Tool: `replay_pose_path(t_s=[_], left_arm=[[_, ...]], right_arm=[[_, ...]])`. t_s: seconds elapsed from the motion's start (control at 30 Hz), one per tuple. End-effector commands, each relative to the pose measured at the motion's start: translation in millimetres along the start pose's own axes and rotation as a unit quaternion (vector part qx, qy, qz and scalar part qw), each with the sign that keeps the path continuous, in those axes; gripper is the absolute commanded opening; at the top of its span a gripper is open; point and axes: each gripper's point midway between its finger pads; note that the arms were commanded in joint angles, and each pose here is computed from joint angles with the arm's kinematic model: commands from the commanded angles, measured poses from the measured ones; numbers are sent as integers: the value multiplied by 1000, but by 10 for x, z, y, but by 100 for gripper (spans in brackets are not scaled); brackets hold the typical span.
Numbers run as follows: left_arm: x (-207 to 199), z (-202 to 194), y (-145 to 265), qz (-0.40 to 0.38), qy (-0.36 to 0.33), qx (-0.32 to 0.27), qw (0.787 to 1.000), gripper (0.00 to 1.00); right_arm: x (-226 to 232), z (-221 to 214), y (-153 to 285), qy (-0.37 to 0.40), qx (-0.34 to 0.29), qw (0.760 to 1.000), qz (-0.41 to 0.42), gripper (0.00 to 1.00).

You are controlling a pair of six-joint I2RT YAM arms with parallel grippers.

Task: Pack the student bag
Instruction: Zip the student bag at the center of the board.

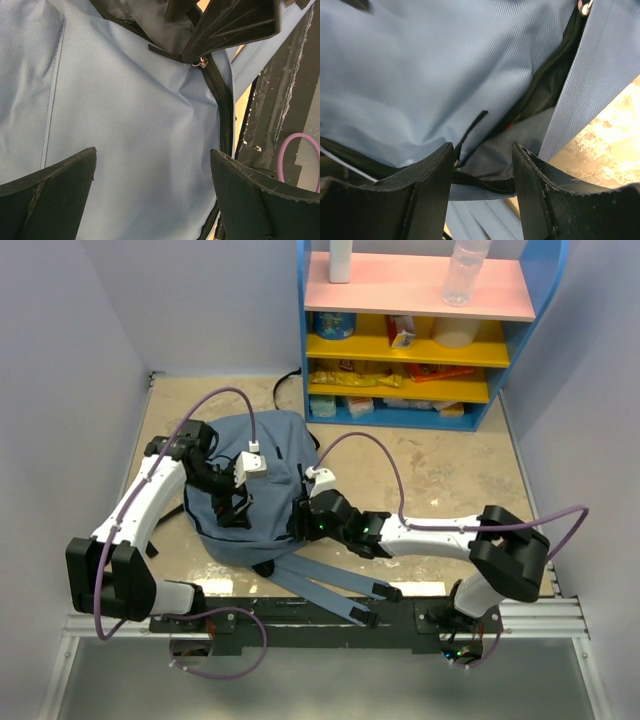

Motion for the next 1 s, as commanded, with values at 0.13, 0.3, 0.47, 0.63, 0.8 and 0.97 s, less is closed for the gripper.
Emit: replay_pose_path(t_s=[0.13,0.3,0.47,0.63,0.8,0.97], left_arm=[[19,48,65,21,-7,-5,1000,100],[27,32,65,23,-6,-1,1000,100],[15,-16,53,24,-4,6,1000,100],[9,-21,56,25,-5,6,1000,100],[-16,13,76,21,1,4,1000,100],[-86,279,96,5,-14,-16,1000,100]], right_arm=[[106,-14,-113,-16,4,1000,11,51],[254,66,-164,-24,-7,999,37,49],[322,92,-181,-24,-6,999,45,48],[288,10,-295,-21,6,999,35,33],[260,-8,-339,-24,5,999,29,20],[325,261,-195,-18,-30,999,33,0]])
Point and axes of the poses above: each gripper's point midway between its finger pads, its own y axis back along the fingers, its own x axis along the line the jaws close on, z = x × y, and after that the axes turned 3 degrees about -y, right-handed
